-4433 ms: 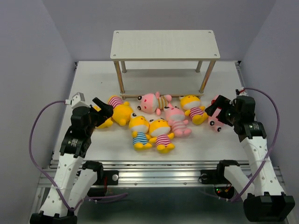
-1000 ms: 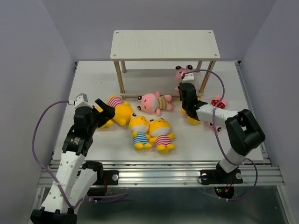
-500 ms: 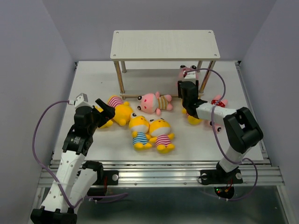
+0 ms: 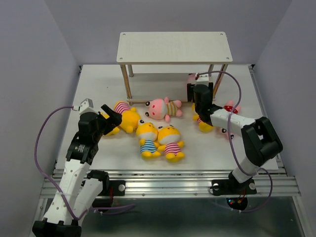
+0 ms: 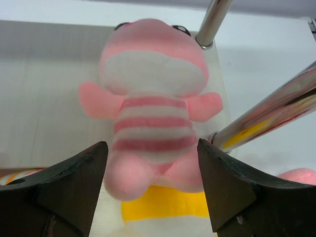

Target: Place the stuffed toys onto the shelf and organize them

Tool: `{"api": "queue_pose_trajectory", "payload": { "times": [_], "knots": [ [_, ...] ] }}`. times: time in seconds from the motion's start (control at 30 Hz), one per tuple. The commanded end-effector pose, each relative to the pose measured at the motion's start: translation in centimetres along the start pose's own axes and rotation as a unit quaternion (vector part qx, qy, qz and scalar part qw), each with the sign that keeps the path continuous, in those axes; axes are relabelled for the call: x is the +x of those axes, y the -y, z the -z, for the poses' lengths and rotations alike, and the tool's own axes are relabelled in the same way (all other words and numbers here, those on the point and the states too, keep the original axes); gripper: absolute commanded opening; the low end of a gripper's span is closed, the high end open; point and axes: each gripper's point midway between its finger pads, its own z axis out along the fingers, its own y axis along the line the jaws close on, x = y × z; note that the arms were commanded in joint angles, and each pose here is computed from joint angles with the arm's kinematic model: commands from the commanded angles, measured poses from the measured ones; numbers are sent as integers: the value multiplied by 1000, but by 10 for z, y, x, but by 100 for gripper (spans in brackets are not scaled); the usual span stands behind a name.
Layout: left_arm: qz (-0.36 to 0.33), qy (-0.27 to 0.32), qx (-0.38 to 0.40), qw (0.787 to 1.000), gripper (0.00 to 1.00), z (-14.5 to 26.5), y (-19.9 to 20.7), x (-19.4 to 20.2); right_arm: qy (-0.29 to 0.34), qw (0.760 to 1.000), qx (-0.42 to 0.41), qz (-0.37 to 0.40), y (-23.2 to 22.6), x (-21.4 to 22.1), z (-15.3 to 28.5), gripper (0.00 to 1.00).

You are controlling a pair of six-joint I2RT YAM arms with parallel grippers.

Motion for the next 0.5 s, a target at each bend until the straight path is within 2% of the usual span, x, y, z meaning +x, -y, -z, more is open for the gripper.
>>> {"api": "queue_pose_trajectory", "payload": {
  "times": [0.0, 0.2, 0.27, 0.37, 0.43, 0.47],
  "knots": [
    [-10, -3, 10, 1000, 99, -4, 2, 2, 54, 998, -39, -16, 1, -43, 17, 79],
    [-9, -12, 3, 1000, 99, -7, 0, 5, 57, 994, -95, -23, -5, -51, 41, 87],
    [-8, -26, 13, 1000, 99, -7, 4, 10, 51, 990, -123, -40, -8, -51, 54, 100],
    [-1, -34, 14, 999, 99, -8, 3, 14, 42, 983, -173, -41, -18, -45, 71, 100],
    [2, -42, 20, 999, 99, -9, 6, 18, 48, 969, -242, -33, -30, -46, 95, 100],
    [7, -45, 22, 999, 99, -10, 7, 19, 40, 962, -270, -16, -37, -32, 105, 100]
  ]
}}
